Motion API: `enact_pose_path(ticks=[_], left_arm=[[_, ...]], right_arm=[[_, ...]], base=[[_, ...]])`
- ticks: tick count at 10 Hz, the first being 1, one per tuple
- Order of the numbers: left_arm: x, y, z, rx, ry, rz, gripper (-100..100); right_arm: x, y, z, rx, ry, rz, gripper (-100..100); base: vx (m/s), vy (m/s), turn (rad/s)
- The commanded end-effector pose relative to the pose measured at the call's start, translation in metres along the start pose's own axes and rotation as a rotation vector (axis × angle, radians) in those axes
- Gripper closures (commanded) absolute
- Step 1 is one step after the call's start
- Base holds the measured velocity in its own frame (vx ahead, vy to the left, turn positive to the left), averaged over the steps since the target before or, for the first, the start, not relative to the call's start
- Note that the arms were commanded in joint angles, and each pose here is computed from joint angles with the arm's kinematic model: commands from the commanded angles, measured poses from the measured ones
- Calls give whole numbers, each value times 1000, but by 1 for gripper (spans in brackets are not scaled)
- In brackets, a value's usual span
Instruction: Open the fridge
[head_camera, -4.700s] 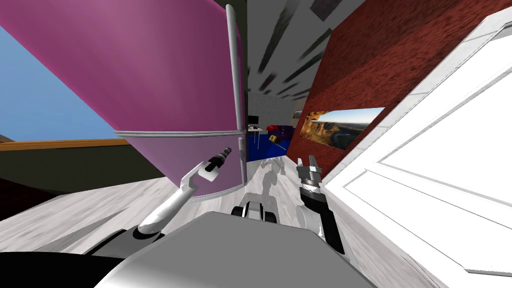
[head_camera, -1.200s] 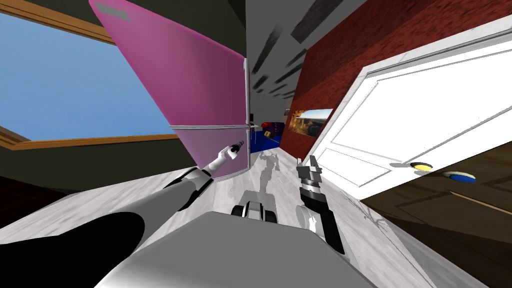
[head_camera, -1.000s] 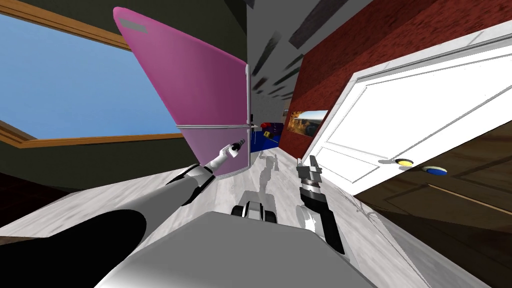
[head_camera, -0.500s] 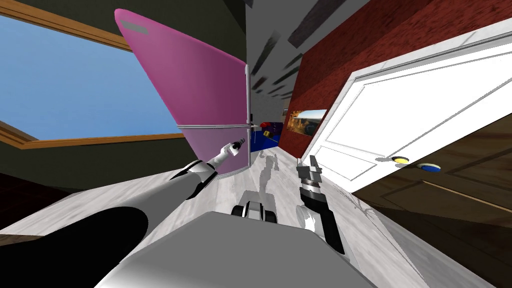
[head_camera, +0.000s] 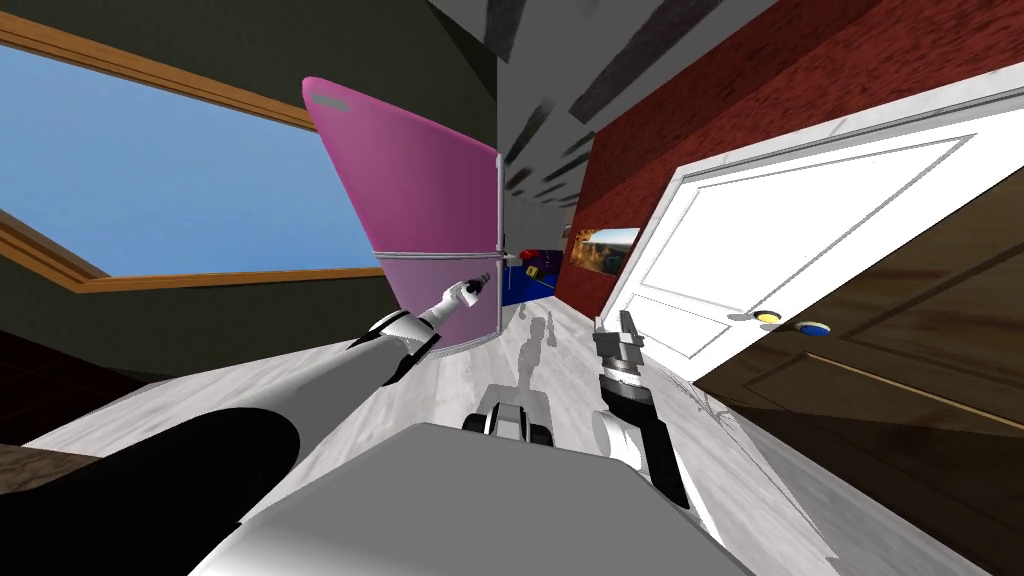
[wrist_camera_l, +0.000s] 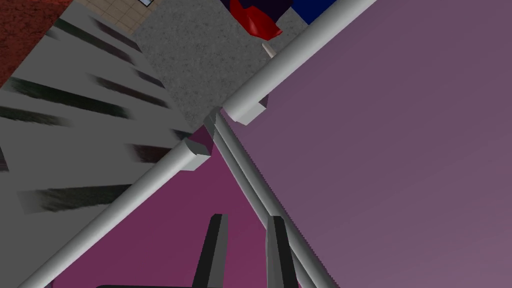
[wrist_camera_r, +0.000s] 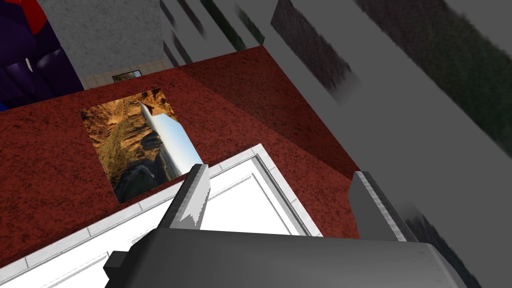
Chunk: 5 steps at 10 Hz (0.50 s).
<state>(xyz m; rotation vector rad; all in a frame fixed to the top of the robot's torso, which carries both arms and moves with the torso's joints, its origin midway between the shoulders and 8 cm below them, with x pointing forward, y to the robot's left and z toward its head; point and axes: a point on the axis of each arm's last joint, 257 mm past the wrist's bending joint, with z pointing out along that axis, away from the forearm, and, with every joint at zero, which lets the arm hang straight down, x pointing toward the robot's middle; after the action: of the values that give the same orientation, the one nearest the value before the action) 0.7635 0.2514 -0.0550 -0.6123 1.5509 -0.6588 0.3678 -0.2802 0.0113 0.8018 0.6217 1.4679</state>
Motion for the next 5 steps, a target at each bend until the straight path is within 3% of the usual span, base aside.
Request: enact_pose_path(ticks=[1,5], left_arm=[[-15,7,-1,-12,-20,3,-100],[-38,21,-3,-37,-52,7,-100]], right_arm=[[0,0,0,0,0,0,0],[0,0,0,0,0,0,0]], base=[[179,-95,43],[215,-113,44]])
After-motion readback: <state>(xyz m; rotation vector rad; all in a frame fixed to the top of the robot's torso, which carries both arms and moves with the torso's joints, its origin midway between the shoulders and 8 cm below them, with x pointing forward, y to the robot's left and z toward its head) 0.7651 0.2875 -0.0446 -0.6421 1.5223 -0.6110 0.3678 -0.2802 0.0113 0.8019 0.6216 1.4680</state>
